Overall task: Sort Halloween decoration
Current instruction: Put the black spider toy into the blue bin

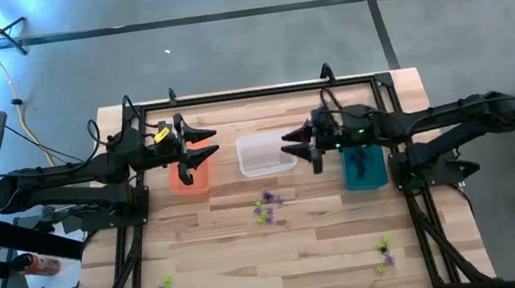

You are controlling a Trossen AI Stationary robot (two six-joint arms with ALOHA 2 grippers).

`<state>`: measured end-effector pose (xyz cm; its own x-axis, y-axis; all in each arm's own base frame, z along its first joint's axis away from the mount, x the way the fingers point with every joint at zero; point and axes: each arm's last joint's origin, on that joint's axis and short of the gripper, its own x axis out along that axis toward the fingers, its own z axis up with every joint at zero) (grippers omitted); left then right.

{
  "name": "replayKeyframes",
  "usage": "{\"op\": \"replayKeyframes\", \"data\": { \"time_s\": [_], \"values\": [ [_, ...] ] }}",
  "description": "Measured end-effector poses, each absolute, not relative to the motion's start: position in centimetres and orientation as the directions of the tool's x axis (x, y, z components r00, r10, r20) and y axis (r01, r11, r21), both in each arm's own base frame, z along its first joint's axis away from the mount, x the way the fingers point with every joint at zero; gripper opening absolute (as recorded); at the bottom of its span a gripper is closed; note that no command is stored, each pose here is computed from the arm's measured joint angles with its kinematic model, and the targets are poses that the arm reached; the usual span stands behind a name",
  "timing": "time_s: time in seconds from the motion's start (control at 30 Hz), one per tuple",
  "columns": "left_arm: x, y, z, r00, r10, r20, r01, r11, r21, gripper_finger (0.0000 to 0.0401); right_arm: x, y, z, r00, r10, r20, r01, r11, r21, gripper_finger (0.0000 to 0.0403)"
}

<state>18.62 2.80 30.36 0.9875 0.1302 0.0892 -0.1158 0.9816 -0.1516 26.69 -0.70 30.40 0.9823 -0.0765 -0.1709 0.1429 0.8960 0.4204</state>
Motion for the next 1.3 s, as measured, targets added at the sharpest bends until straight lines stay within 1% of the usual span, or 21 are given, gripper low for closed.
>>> {"op": "replayKeyframes", "data": {
  "time_s": [0.07,0.17,0.33,0.43,0.6,0.77,0.93,1.1,1.3],
  "values": [
    [18.6,2.8,30.4,0.987,0.130,0.089,-0.116,0.982,-0.152,0.0190,28.0,-0.4,29.2,0.967,-0.045,-0.251,0.155,0.886,0.436,0.0177],
    [18.6,2.8,30.4,0.987,0.130,0.089,-0.116,0.982,-0.152,0.0190,30.4,0.3,27.6,0.911,-0.004,-0.412,0.184,0.898,0.399,0.0177],
    [18.6,2.8,30.3,0.988,0.130,0.088,-0.116,0.982,-0.152,0.0190,34.5,1.7,25.1,0.753,0.026,-0.658,0.199,0.944,0.265,0.0177],
    [18.6,2.8,30.4,0.988,0.130,0.088,-0.116,0.982,-0.151,0.0190,36.4,2.3,23.4,0.659,0.031,-0.751,0.159,0.971,0.180,0.0177],
    [18.6,2.8,30.3,0.987,0.134,0.088,-0.120,0.981,-0.151,0.0190,38.7,2.8,20.1,0.596,0.027,-0.803,0.083,0.992,0.094,0.0177],
    [18.6,2.8,30.4,0.987,0.135,0.088,-0.121,0.981,-0.151,0.0190,39.5,2.8,17.1,0.543,0.022,-0.840,0.049,0.997,0.057,0.0177],
    [18.6,2.8,30.3,0.987,0.138,0.079,-0.125,0.981,-0.151,0.0190,39.7,2.8,15.8,0.516,0.006,-0.857,0.003,1.000,0.009,0.0177],
    [18.6,2.8,30.1,0.989,0.138,0.060,-0.127,0.980,-0.152,0.0190,40.0,2.8,14.1,0.485,-0.020,-0.874,0.021,1.000,-0.011,0.0177],
    [18.6,2.8,30.1,0.989,0.138,0.060,-0.127,0.980,-0.152,0.0190,40.4,2.8,13.9,0.509,-0.022,-0.861,0.053,0.999,0.005,0.0174]
  ]
}}
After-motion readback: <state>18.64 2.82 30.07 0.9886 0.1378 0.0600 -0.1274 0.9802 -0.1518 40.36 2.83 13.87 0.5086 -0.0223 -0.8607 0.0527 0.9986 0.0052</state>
